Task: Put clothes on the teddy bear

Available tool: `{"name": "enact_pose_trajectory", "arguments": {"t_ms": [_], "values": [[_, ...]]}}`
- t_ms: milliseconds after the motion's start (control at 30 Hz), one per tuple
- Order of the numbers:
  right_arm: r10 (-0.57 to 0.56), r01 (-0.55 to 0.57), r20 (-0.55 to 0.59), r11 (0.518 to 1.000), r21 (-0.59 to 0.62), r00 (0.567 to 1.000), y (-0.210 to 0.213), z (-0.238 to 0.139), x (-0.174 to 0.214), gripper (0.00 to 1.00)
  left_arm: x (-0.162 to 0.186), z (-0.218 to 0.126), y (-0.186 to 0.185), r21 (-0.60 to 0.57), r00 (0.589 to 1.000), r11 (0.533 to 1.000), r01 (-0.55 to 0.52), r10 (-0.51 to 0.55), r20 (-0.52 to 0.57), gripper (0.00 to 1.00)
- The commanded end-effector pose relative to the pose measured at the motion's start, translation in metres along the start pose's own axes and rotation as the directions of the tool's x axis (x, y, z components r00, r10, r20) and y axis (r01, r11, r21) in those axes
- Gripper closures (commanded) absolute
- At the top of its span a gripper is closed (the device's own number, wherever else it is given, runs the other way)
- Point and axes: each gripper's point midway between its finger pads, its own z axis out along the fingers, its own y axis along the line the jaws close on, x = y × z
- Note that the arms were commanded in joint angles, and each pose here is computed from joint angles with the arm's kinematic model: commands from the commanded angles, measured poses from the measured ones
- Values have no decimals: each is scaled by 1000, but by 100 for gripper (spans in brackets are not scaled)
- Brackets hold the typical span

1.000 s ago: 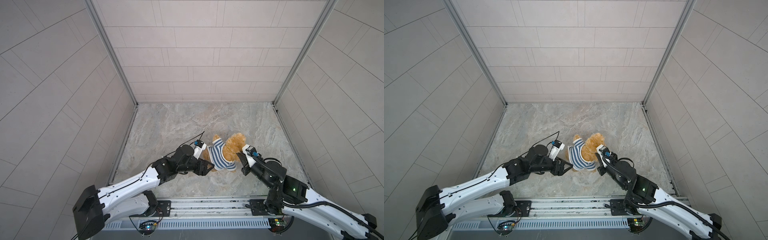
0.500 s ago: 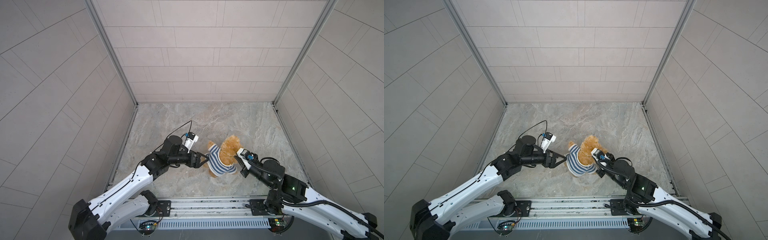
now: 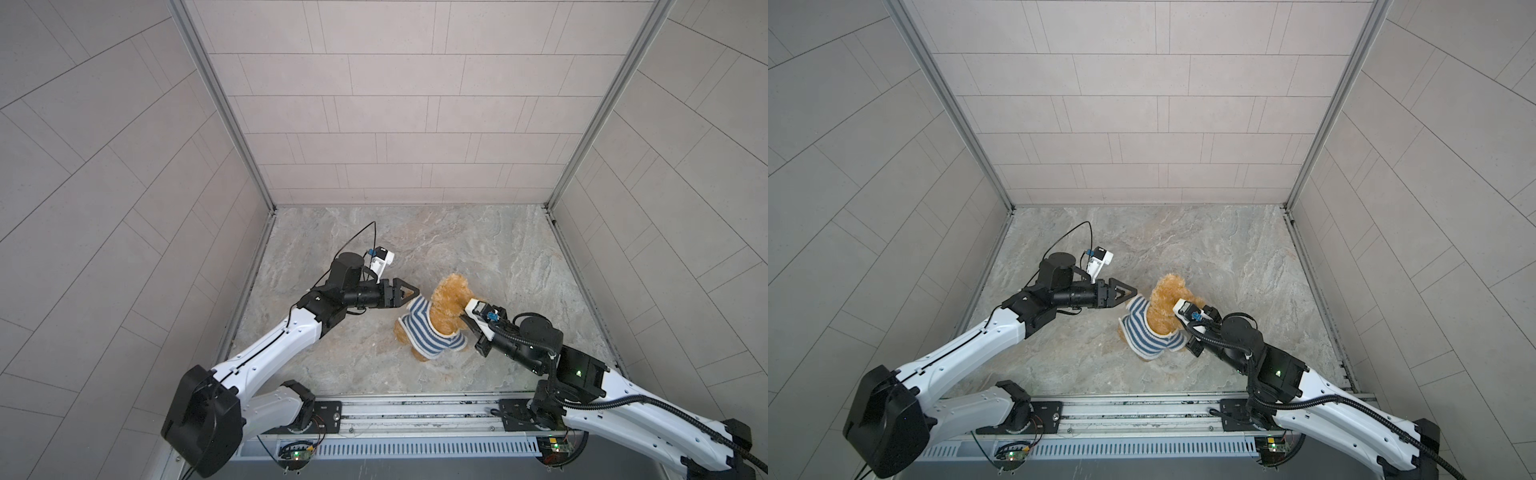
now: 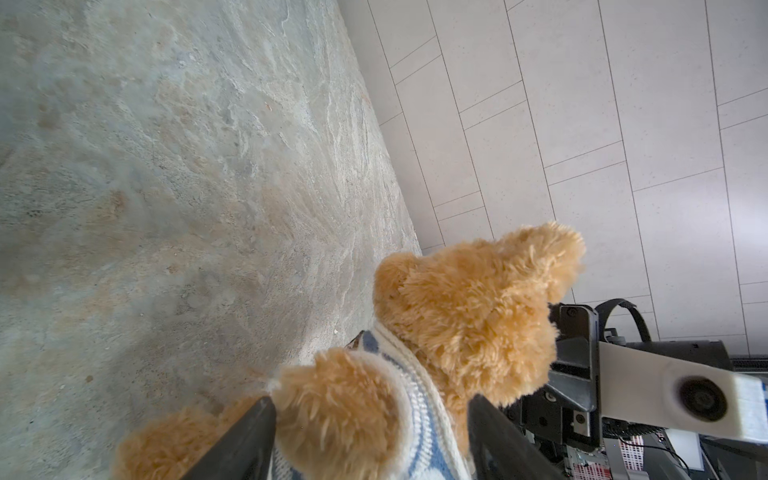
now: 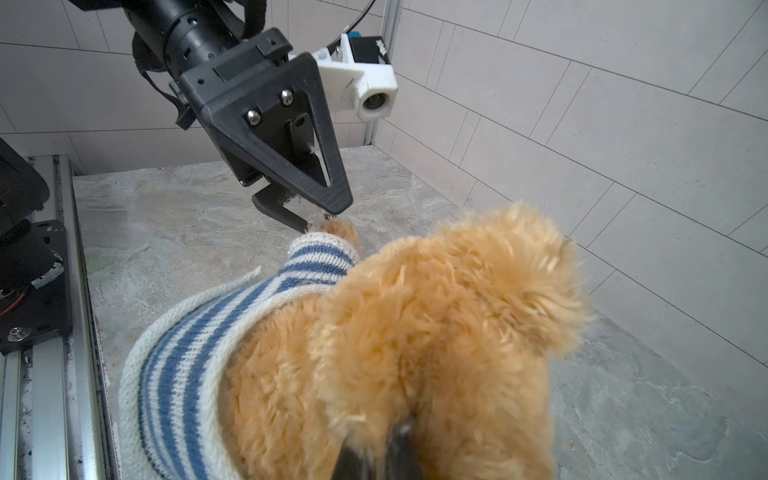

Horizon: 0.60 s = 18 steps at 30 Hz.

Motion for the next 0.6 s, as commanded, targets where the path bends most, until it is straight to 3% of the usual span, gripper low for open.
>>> {"name": "enact_pose_trajectory", "arguments": {"t_ms": [0,167,567], "values": [[2,-4,116,1000,14,993,-6,-5,-35,100,-4,4,-14,46,999,998,-35,35,4,28],[8,-11,116,1000,23,993,-7,-2,-34,100,4,8,-12,60,1000,998,-20,20,-2,38],[28,-34,101,998,60,994,-13,2,-26,100,8,5,-5,31,1000,999,-16,16,11,81]]}}
